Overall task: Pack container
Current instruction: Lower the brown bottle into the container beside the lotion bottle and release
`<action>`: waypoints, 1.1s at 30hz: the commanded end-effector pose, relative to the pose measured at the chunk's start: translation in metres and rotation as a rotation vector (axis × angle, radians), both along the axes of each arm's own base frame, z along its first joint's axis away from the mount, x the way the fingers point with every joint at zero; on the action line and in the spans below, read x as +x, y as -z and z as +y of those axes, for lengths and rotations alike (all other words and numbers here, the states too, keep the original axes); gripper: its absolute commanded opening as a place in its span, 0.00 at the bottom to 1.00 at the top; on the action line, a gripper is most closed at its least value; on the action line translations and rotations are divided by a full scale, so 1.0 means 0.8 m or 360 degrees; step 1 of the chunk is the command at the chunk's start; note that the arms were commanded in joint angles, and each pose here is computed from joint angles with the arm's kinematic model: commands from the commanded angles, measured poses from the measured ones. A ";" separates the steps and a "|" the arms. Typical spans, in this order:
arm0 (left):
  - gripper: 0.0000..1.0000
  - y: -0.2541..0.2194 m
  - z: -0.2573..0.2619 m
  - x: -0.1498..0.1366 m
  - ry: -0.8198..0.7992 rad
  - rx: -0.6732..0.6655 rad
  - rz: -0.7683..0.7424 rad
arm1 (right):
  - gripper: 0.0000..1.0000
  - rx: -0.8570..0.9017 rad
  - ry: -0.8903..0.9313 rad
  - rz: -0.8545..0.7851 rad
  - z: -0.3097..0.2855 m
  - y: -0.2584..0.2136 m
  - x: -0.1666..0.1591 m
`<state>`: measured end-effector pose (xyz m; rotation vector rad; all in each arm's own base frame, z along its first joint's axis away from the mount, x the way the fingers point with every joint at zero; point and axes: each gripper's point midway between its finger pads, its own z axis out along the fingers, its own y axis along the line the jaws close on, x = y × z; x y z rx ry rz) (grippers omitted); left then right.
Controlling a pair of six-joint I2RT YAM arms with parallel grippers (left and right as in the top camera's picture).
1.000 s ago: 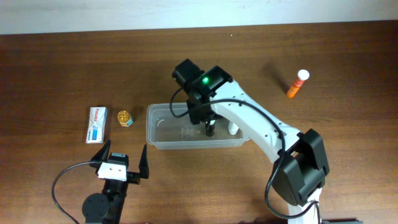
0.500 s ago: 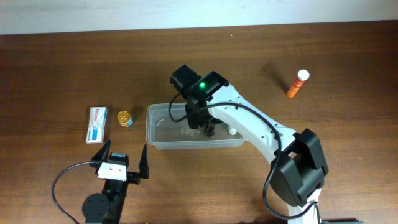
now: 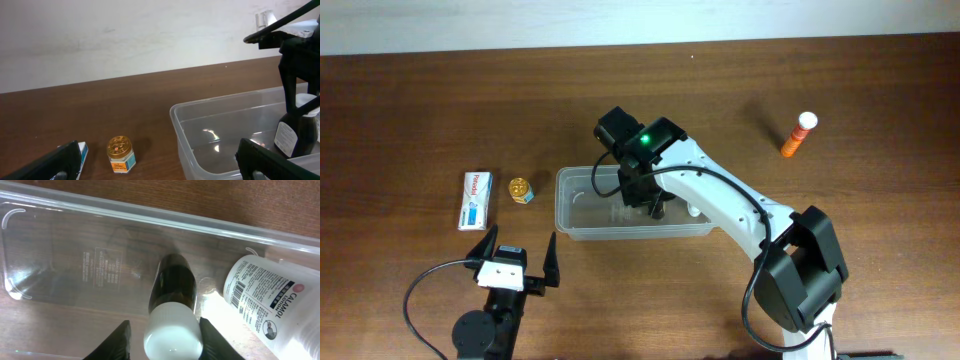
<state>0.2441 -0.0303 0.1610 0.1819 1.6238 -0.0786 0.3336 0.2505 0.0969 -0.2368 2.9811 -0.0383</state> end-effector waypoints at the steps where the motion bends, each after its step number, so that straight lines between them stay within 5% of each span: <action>1: 0.99 0.002 0.002 0.000 -0.0009 0.0025 0.0003 | 0.33 0.0012 0.0016 -0.0012 -0.002 -0.005 -0.001; 7: 0.99 0.002 0.002 0.000 -0.0009 0.0025 0.0003 | 0.21 -0.0016 0.0023 -0.0027 -0.007 -0.005 0.002; 31: 0.99 0.002 0.002 0.000 -0.0009 0.0025 0.0003 | 0.21 -0.0088 0.0134 0.0007 -0.060 -0.006 0.022; 33: 0.99 0.002 0.002 0.000 -0.0009 0.0026 0.0003 | 0.27 -0.0088 0.0133 0.0007 -0.060 -0.006 0.022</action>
